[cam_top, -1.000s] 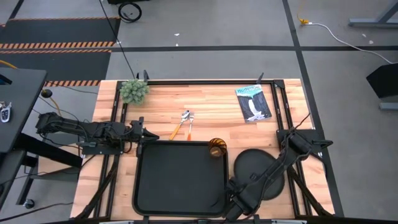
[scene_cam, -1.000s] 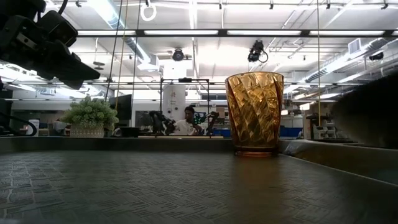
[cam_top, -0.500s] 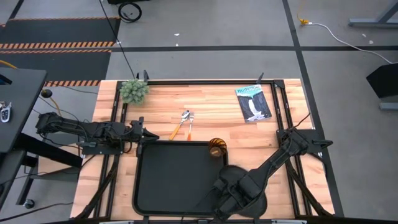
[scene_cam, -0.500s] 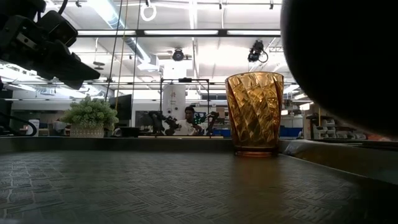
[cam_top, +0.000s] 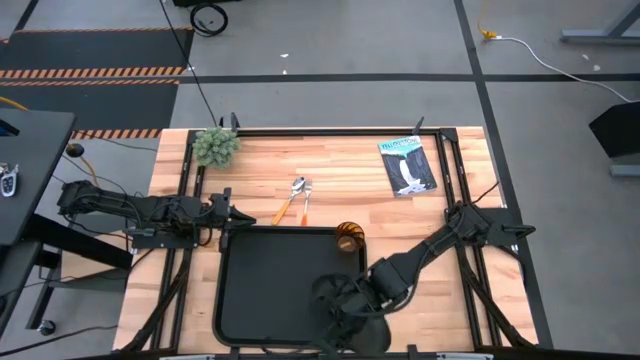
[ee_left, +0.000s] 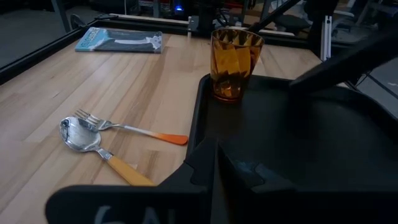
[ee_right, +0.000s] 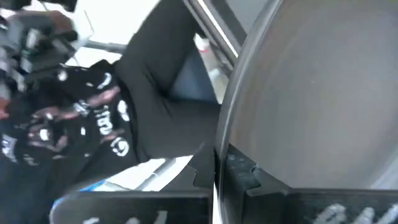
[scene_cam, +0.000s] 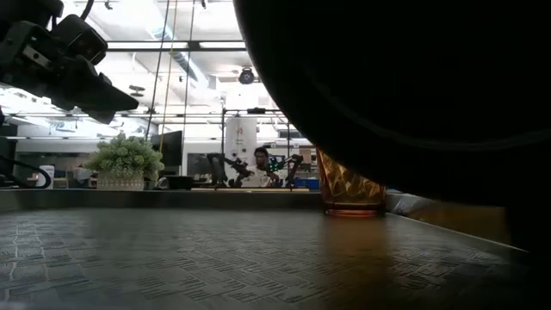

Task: Pick and place plate/cup/fork/spoon on tray
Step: Put the black plate on the black tray

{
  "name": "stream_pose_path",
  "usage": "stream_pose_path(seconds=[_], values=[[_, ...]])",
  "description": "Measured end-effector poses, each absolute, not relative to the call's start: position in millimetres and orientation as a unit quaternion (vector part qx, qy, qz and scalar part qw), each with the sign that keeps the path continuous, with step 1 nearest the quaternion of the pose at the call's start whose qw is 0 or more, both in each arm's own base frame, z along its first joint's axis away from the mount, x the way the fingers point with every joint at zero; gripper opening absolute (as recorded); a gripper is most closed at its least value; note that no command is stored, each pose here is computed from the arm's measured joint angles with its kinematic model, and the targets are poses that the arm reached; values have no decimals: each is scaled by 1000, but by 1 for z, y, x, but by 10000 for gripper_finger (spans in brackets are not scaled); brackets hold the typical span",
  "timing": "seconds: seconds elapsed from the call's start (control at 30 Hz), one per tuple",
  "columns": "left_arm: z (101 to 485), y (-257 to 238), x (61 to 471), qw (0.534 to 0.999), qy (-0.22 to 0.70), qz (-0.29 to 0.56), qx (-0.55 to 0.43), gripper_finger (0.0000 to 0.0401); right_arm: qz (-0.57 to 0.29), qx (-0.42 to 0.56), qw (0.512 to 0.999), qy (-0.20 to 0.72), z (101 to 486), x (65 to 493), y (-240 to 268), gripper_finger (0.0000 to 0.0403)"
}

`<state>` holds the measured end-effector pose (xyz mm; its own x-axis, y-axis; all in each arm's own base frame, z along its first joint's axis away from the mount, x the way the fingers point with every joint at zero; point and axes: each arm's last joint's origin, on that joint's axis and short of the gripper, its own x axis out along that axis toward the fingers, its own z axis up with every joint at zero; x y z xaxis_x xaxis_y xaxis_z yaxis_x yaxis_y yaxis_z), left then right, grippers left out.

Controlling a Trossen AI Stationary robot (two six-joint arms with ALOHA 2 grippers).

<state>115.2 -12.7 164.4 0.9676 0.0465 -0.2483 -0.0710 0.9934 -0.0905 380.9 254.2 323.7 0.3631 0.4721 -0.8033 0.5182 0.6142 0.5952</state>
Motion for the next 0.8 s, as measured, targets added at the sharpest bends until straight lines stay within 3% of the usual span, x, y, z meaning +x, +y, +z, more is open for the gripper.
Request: stream_pose_path(seconds=[0.27, 0.43, 0.67, 0.8], values=[[164, -13, 115, 991, 124, 29, -50, 27, 47, 365, 740, 563, 324, 386, 246, 11], [164, -13, 115, 991, 124, 30, -49, 27, 85, 270, 794, 539, 323, 388, 244, 11], [164, -13, 115, 991, 124, 29, -49, 27, 153, 153, 826, 520, 323, 381, 256, 11], [164, -13, 115, 991, 124, 29, -49, 27, 199, 30, 848, 490, 323, 372, 267, 11]])
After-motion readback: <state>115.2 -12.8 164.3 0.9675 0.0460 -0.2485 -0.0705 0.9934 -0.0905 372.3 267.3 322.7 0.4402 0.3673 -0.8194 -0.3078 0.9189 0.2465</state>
